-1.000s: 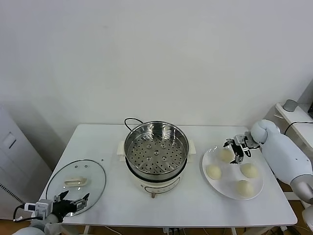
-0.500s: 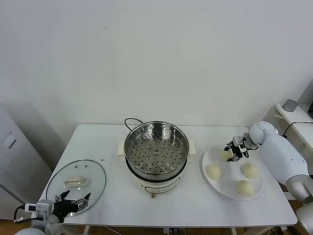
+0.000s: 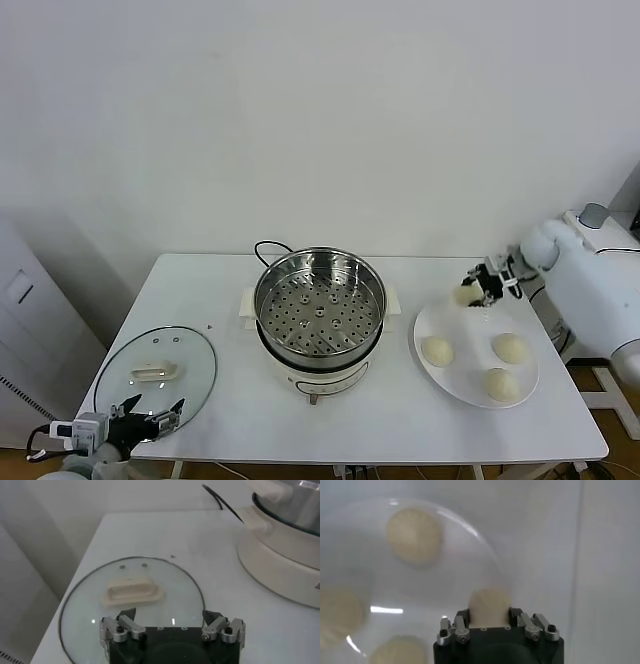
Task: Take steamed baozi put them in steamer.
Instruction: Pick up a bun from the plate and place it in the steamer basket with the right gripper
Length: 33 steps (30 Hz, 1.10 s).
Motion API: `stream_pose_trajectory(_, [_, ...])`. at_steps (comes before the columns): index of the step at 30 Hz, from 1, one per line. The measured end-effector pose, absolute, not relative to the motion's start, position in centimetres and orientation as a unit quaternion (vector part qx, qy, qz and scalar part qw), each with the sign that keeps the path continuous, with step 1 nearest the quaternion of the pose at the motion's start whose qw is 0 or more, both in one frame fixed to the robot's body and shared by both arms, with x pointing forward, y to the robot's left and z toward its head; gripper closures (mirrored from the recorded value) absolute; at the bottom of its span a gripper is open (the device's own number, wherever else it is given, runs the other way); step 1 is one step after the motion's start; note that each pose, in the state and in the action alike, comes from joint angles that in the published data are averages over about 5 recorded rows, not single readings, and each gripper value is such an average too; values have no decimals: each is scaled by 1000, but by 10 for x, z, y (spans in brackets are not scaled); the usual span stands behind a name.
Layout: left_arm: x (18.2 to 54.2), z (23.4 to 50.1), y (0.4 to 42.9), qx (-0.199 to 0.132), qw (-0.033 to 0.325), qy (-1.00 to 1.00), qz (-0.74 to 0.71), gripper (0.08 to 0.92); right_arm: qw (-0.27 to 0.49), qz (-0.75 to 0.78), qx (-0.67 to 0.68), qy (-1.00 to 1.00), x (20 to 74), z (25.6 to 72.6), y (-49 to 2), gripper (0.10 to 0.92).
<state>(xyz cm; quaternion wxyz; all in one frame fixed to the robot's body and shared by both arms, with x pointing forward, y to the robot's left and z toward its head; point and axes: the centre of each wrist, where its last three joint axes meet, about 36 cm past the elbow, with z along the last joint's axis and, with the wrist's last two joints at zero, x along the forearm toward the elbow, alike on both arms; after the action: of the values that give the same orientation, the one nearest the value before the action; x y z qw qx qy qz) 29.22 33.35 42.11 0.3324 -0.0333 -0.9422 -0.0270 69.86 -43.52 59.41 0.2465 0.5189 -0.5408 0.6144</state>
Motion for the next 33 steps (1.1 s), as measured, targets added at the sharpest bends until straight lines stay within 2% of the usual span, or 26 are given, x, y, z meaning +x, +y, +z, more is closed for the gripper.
stream_pose_trajectory(8, [290,423,332,-34,332,-942,-26,177,139,664,563,-472,721,681,-372,522])
stream_pose_trajectory(14, [288,424,332,-33,331,-943,-26,177,59,695,593,-402,728,715,-312,522])
stream_pose_trajectory(22, [288,424,333,-32,331,-943,-28,177,-34,724,621,-298,727,726,-233,522])
stream_pose_trajectory(33, [287,423,333,-33,333,-942,-29,177,-96,754,628,-170,710,709,-152,522])
